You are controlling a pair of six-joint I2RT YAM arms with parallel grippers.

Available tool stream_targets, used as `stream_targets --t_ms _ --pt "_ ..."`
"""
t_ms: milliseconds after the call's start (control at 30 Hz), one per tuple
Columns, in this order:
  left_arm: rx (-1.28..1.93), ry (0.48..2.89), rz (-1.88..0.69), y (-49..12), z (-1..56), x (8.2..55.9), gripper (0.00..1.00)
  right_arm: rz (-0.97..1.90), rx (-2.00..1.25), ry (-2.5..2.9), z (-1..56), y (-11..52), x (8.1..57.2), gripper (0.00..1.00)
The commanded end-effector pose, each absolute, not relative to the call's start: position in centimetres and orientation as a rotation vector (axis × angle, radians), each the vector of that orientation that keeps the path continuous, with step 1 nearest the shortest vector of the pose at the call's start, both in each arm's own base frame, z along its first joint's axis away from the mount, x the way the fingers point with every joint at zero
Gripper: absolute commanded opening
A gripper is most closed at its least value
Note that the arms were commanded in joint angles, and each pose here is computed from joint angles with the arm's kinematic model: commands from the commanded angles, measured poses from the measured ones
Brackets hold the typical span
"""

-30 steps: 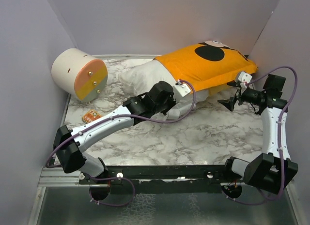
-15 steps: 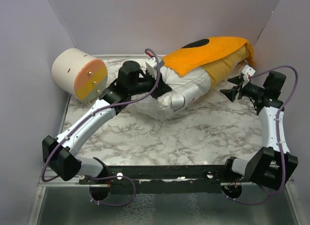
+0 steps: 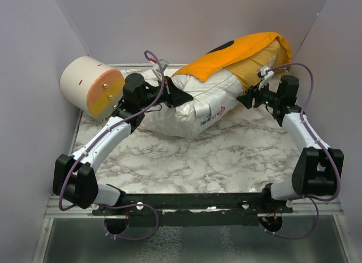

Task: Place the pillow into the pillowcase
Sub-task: Stuff the pillow into the pillowcase.

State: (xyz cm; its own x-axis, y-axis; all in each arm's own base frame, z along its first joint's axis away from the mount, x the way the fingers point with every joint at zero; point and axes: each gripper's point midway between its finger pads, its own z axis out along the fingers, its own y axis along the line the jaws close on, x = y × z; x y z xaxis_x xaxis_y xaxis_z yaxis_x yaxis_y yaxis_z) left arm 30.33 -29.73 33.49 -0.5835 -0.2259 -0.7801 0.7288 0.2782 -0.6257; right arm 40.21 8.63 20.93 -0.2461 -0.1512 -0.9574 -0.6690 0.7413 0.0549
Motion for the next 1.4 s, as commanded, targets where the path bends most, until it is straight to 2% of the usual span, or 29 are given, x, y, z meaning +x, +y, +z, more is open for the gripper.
stream_targets --t_ms 0,167,300,333,500,667,967,1100,1200,1367 --pt "0.569 1.449 -1.494 -29.0 39.6 28.7 0.0 0.349 -0.448 1.79 22.7 5.8 45.3 0.5" --pt "0.559 1.454 -1.493 -28.6 38.8 29.1 0.0 0.259 -0.427 1.785 22.2 4.9 46.2 0.47" --pt "0.56 1.457 -1.506 -28.5 38.5 29.2 0.0 0.397 -0.504 1.725 22.5 7.4 45.8 0.43" --pt "0.557 1.462 -1.509 -28.5 38.4 29.3 0.0 0.44 -0.527 1.706 22.8 8.3 45.6 0.4" --pt "0.546 1.478 -1.507 -28.3 37.6 29.6 0.0 0.569 -0.616 1.636 24.6 11.3 44.5 0.13" --pt "0.536 1.496 -1.498 -27.9 36.9 29.9 0.0 0.642 -0.759 1.513 28.1 13.0 41.6 0.01" --pt "0.545 1.487 -1.492 -27.8 37.9 30.3 0.0 0.845 -0.965 1.26 40.1 16.1 35.0 0.01" --pt "0.54 1.5 -1.495 -27.8 37.5 30.1 0.0 0.918 -1.005 1.223 42.8 16.7 33.0 0.01" --pt "0.508 1.569 -1.453 -27.6 35.2 30.8 0.0 1.025 -1.04 1.22 42.5 17.3 31.6 0.01" --pt "0.406 1.768 -1.287 -26.9 26.8 33.8 0.0 1.255 -1.163 1.274 36.4 20.1 28.6 0.01"
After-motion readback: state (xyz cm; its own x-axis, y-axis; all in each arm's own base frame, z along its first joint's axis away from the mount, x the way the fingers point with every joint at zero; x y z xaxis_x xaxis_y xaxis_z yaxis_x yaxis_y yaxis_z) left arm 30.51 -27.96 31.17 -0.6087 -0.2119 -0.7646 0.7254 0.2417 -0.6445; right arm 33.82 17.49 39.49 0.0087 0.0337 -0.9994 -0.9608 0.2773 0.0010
